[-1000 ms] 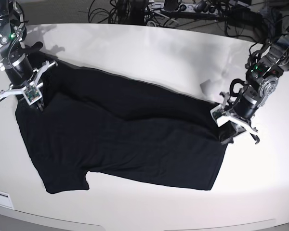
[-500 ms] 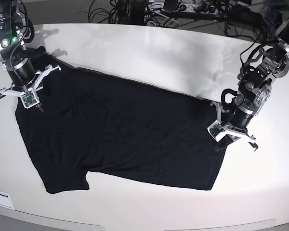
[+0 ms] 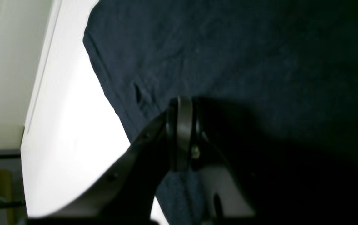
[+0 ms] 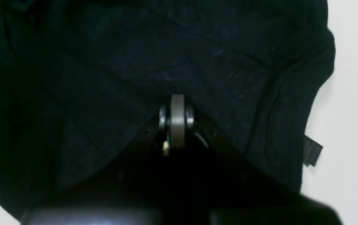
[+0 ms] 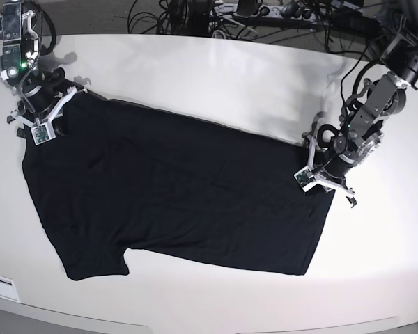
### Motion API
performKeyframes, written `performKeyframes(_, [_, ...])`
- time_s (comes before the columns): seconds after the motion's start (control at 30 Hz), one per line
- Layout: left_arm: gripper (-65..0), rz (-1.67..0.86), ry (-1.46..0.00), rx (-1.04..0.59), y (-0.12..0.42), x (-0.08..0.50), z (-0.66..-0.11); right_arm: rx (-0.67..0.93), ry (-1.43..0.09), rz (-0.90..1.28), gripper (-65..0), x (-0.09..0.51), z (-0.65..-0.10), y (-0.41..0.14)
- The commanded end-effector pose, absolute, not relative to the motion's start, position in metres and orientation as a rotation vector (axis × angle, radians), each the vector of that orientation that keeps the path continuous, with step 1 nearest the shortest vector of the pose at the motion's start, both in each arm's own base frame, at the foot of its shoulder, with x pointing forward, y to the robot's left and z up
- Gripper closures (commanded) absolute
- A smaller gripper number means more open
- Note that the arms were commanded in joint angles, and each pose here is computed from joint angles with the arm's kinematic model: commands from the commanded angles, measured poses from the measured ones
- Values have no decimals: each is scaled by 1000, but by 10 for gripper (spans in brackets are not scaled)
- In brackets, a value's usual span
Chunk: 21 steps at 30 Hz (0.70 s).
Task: Fold the T-shirt properly
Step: 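Drag the shirt toward the robot base with both grippers and lower it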
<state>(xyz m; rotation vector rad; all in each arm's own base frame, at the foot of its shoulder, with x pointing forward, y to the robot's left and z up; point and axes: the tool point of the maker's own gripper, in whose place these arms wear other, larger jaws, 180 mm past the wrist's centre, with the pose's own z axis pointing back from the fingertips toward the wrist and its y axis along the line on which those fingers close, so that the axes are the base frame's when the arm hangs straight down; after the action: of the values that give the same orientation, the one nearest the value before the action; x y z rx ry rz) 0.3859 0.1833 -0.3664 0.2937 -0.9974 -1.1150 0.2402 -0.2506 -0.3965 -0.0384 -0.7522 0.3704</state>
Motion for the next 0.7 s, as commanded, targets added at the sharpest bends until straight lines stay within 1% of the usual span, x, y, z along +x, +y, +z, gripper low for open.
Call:
performKeyframes(0.0, [0,-1120,-994,319,191,393,-357,-60,-732,383,0,239,-394,-258])
performKeyframes(0.07, [0,-1121,-969,324,192,391,-359,-66,-732,391,0,240,-392,-259])
performKeyframes(0.2, [0,-1161,-846,322,203,365,-374,-69,-655,407,0,222,-398,-257])
performKeyframes(0.33, [0,-1225,-816,300,205,335,-375,-94,-625,431,0,201,-397,-255])
performKeyframes(0.5, [0,-1298,-801,286,201,306,-363,-135,-616,484,0,185,-386,-253])
performKeyframes(0.67, [0,-1347,-754,280,205,269,-360,-130,-558,515,0,151,-388,-247])
